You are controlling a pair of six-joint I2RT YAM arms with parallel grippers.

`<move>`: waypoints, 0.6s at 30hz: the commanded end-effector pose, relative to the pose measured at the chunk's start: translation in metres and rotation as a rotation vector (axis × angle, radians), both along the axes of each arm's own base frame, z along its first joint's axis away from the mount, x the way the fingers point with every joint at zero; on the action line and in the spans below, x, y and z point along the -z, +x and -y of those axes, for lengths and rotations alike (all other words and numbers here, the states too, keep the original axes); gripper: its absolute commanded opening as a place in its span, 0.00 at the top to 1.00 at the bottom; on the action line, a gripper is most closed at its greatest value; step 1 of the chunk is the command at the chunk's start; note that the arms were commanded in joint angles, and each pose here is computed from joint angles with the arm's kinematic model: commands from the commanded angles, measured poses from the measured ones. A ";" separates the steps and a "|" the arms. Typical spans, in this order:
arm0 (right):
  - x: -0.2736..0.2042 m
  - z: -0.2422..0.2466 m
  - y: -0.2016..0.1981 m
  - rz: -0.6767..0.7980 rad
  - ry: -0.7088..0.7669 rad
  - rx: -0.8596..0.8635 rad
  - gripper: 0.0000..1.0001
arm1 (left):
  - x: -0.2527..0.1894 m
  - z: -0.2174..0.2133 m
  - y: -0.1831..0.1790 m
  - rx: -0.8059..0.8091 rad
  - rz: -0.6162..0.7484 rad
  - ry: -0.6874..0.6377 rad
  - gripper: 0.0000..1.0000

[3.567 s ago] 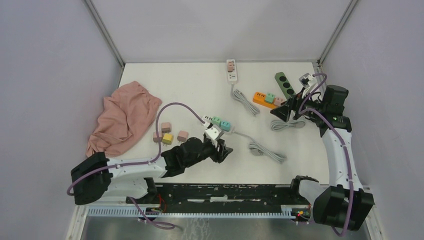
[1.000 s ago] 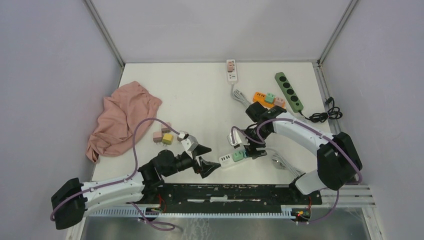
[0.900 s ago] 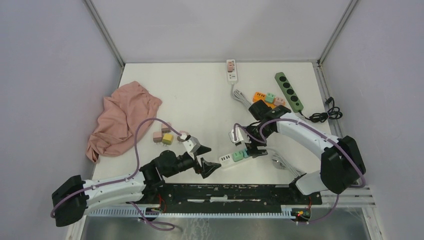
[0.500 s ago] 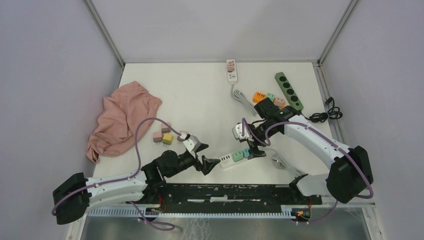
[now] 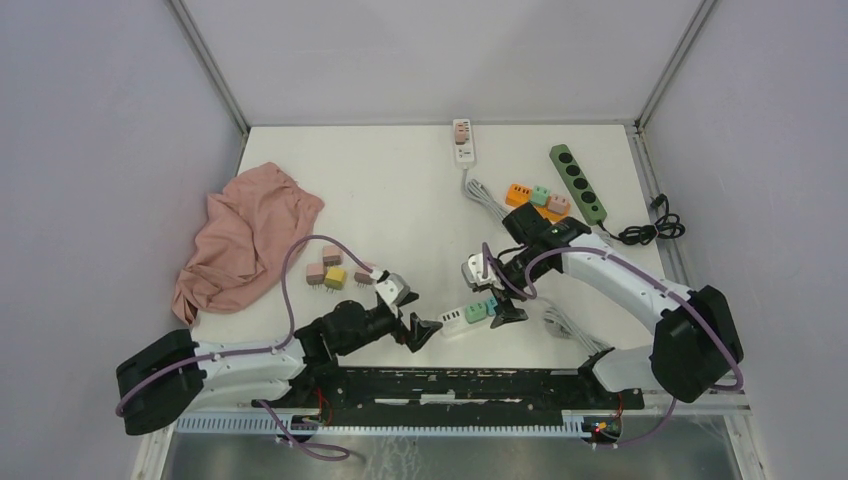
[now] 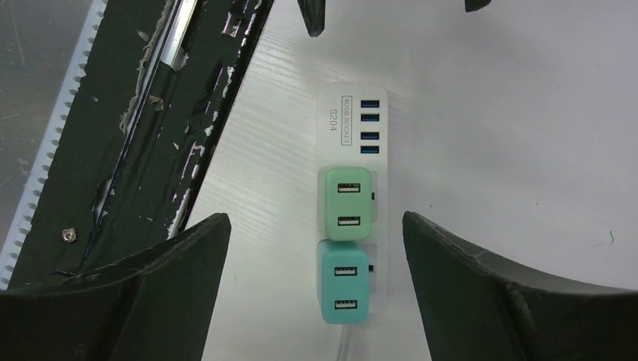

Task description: Pull the plug off the socket

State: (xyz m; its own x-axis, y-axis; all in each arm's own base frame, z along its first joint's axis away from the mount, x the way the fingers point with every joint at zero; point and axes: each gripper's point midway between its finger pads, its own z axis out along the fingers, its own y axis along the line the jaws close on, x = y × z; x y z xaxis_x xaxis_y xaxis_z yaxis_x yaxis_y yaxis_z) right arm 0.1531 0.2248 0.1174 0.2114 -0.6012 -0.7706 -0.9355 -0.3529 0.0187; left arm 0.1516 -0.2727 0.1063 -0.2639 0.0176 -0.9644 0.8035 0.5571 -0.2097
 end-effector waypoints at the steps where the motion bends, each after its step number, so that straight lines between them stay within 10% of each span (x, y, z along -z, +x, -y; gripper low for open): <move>1: 0.007 -0.010 0.004 0.022 0.001 0.003 0.09 | -0.018 0.013 0.006 0.018 0.070 -0.039 0.03; 18: 0.029 -0.015 0.005 0.069 -0.078 -0.014 0.13 | 0.021 0.040 0.002 0.158 0.285 0.092 0.08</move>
